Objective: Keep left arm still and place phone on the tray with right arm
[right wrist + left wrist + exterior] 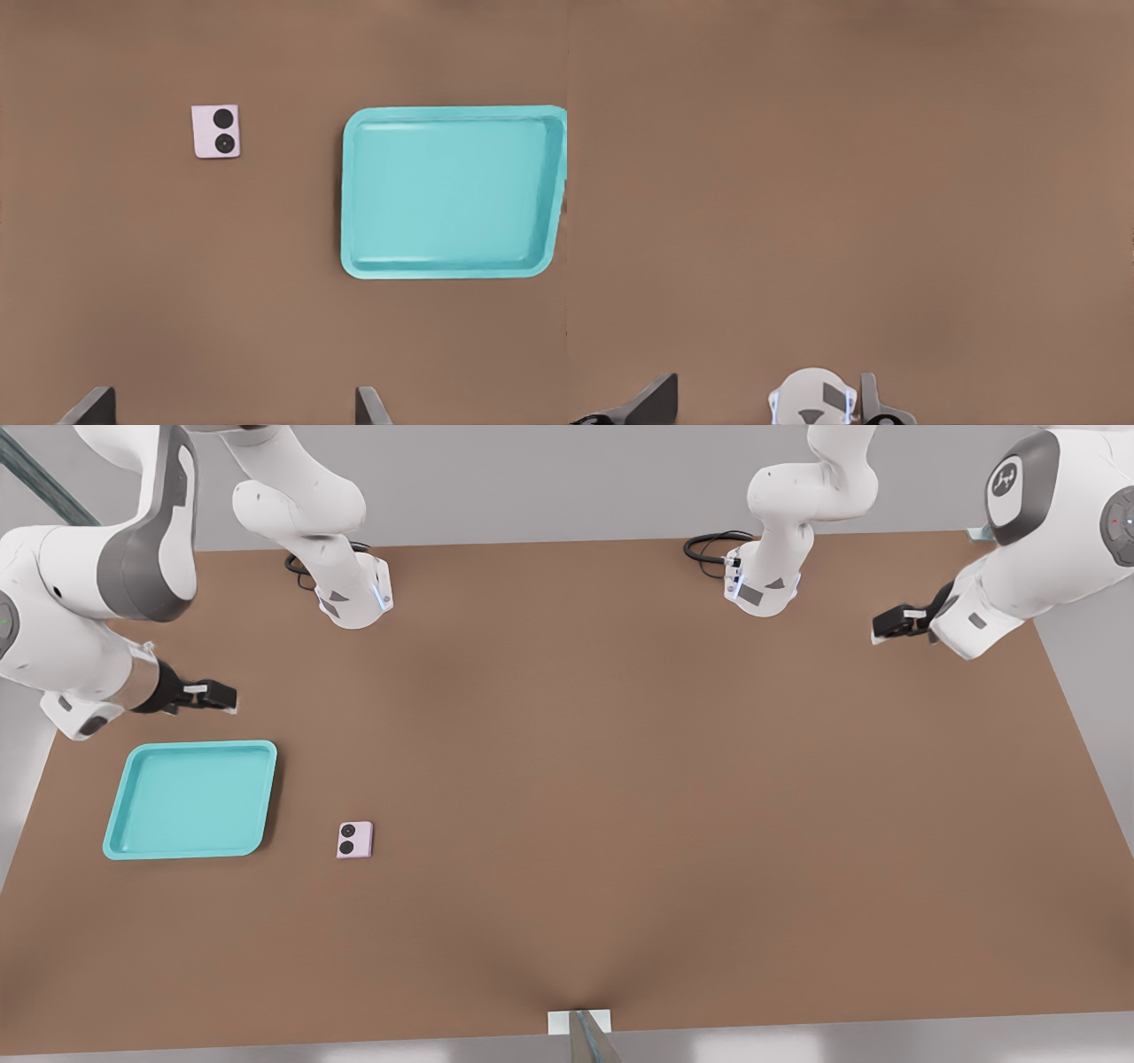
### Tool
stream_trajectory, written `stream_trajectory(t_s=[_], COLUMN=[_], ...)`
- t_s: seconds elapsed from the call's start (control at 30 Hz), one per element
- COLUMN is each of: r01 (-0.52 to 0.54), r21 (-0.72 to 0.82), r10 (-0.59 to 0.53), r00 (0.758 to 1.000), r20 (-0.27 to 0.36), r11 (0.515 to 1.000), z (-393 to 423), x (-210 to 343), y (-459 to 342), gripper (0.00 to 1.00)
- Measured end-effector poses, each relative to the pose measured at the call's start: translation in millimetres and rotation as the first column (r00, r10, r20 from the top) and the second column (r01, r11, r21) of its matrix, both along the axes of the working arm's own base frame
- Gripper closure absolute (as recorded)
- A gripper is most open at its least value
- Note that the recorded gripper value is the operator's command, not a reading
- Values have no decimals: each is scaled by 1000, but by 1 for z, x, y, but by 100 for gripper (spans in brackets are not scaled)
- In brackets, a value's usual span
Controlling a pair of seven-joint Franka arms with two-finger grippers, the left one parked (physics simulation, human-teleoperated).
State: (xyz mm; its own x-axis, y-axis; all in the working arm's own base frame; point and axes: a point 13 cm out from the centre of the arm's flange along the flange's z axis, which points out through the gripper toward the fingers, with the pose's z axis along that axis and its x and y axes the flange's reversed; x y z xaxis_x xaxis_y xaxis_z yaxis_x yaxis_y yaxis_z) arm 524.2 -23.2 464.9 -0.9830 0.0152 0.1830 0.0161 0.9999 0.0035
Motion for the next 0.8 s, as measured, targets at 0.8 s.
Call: stream_trajectory(t_s=[0.8], r01=[-121], r21=[28], r10=[117], r00=[988], r20=[95], r11=[992], z=[-390], x=[125], y=[76], gripper=[0])
